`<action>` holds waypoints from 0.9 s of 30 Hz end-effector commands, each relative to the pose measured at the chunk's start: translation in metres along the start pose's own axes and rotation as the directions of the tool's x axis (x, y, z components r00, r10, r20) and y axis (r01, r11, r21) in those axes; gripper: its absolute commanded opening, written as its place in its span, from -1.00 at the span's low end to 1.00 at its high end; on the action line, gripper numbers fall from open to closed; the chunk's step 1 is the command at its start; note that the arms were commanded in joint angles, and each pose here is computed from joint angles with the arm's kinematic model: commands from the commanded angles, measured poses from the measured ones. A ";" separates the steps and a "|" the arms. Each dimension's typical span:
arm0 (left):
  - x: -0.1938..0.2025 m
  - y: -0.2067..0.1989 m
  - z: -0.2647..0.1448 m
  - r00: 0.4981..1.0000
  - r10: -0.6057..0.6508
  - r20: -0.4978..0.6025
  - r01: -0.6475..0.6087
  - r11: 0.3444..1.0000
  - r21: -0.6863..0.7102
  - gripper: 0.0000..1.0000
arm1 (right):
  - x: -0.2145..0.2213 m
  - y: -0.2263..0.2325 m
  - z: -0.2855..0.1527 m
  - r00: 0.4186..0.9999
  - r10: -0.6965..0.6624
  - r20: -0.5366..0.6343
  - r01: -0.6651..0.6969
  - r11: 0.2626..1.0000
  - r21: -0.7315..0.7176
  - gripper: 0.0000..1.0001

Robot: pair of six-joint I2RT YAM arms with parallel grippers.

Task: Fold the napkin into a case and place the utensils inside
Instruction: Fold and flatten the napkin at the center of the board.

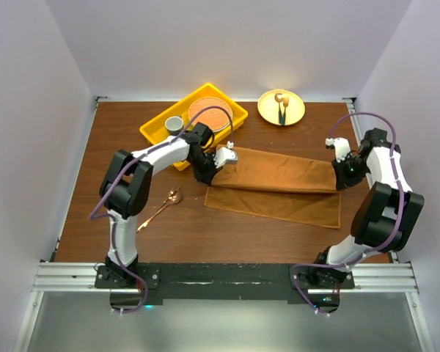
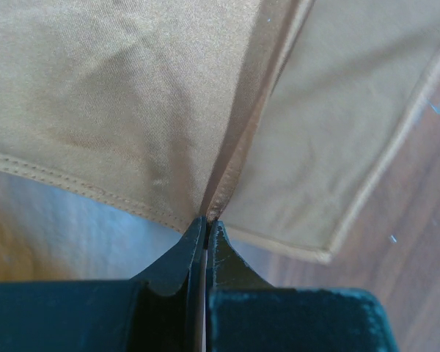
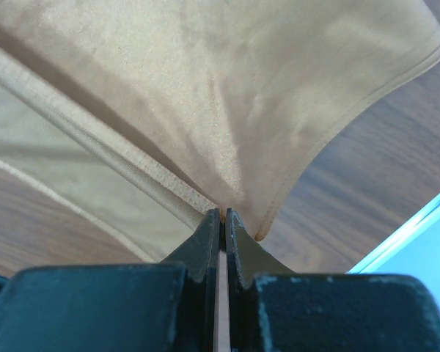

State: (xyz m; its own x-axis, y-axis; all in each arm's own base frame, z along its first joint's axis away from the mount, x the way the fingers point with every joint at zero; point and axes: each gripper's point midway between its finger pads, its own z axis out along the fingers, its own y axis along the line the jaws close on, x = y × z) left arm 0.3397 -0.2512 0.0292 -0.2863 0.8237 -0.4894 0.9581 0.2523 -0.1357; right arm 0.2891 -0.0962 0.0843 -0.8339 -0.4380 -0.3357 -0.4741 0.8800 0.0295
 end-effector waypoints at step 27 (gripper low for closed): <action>0.016 -0.055 0.000 0.997 0.062 -0.037 -0.061 0.998 0.008 -1.00 | 0.059 0.029 0.023 0.990 -0.065 -0.122 0.061 0.997 -0.037 -1.00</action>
State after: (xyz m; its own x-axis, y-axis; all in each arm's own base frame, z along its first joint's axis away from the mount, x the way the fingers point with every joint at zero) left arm 0.2737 -0.2526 0.0192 -0.2472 0.8578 -0.4507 0.9675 0.1929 -0.1634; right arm 0.2245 -0.0854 0.0310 -0.8476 -0.4921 -0.1985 -0.5165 0.8509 0.0962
